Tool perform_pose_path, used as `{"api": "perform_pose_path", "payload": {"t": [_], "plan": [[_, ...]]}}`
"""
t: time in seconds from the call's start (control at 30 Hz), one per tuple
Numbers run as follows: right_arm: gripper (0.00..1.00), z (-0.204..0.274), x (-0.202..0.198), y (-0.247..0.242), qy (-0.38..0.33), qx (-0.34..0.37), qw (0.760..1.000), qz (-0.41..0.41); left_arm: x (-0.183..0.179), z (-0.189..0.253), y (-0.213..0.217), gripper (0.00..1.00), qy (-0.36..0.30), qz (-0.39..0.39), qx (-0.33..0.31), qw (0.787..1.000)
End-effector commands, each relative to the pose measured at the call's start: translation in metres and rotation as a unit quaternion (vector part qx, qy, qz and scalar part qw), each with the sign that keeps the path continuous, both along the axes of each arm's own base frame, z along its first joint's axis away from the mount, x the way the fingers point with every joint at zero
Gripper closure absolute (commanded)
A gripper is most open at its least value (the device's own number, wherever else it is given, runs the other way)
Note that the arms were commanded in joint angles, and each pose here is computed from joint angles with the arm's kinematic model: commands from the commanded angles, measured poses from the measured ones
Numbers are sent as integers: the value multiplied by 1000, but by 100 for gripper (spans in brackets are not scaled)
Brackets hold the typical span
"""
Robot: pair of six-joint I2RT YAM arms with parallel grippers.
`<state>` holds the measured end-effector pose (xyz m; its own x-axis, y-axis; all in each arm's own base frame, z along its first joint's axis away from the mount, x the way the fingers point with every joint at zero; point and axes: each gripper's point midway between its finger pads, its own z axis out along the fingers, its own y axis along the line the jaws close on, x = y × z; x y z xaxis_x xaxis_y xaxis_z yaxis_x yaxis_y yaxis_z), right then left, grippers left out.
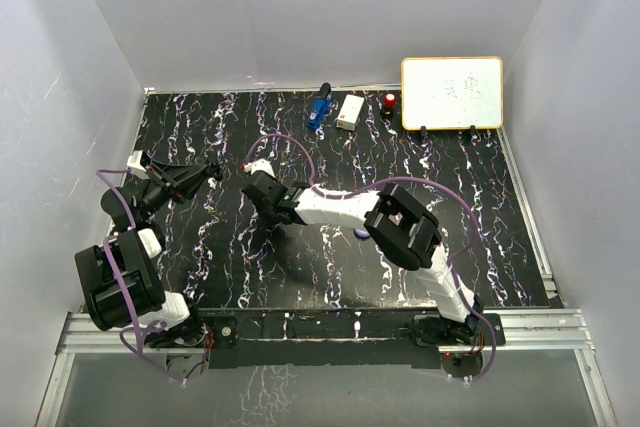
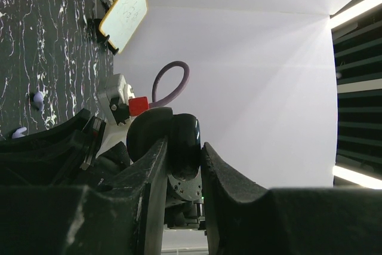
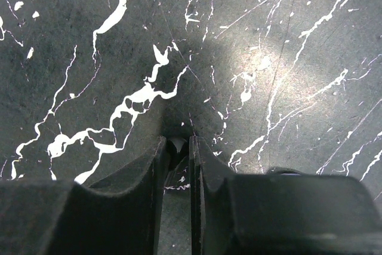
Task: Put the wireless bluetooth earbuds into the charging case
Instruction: Pick up the earbud from the center of the board.
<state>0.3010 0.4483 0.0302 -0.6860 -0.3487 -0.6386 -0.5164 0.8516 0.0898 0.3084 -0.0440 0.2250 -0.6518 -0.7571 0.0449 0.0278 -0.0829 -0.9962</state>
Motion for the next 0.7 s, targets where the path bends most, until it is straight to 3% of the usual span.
{"api": "perform_pose_path", "payload": {"t": [0.0,0.37,0.67], "plan": [[89,31,14,-4,-21,23,999,-7,-7,10,-2,100,-42,-6,26,999],[94,106,39,-31,-95,154,984,9,-10,11,-7,100,-40,-11,45,998],[97,175,40,-56,-211,251,944,47,-8,8,-49,100,-36,-59,49,996]]}}
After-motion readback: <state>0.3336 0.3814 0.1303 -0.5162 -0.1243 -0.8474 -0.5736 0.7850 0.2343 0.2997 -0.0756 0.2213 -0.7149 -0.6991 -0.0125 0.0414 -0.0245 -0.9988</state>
